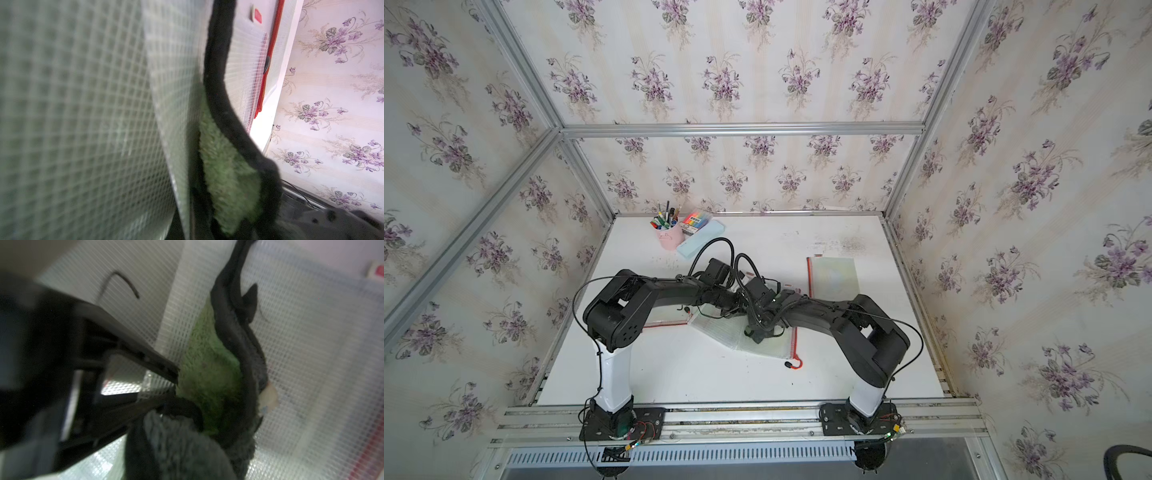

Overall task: Wipe the document bag
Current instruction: Wipe the dirt from the document bag.

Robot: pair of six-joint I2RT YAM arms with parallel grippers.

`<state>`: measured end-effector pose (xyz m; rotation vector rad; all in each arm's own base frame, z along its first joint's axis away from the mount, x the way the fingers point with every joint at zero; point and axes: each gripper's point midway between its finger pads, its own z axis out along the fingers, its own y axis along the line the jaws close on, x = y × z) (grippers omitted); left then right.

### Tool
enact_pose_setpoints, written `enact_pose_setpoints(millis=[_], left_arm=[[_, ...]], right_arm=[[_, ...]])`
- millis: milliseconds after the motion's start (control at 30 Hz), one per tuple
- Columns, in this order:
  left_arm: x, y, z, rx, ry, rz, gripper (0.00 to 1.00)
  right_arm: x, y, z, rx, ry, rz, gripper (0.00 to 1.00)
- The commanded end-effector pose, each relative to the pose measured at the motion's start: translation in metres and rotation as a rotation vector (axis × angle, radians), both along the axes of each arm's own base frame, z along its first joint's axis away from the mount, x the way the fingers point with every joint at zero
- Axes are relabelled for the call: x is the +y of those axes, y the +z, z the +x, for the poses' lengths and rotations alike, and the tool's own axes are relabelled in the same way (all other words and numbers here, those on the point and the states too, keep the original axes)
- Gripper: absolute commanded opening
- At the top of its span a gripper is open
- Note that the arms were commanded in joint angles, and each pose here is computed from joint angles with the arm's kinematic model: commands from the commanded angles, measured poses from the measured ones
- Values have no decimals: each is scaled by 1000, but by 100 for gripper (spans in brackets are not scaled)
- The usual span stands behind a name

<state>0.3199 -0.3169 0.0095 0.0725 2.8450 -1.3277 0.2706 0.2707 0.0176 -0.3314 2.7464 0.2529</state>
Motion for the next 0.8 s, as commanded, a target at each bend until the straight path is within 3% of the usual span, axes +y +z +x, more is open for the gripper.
enact_pose_setpoints(millis=[0, 133, 233, 333, 433, 533, 633, 767], left_arm=[[18, -27, -13, 73, 29, 130, 0], [21, -26, -15, 70, 14, 146, 0], [22, -26, -15, 70, 15, 156, 0], [22, -26, -13, 68, 24, 157, 0], [22, -26, -13, 70, 29, 157, 0], [20, -26, -10, 71, 30, 153, 0], [19, -25, -10, 73, 25, 147, 0], [21, -25, -13, 73, 19, 151, 0]], right_arm=[[-27, -20, 10, 22, -100, -84, 9], [-89, -13, 30, -23, -270, -171, 9], [-112, 6, 28, -57, -272, -215, 9], [-83, 20, 14, -48, -169, -133, 10], [-18, 28, -6, -47, 13, 5, 11], [14, 15, -20, -23, 86, 25, 11], [-12, -14, -26, 24, 14, -60, 11], [-84, -27, -29, 77, -160, -151, 10]])
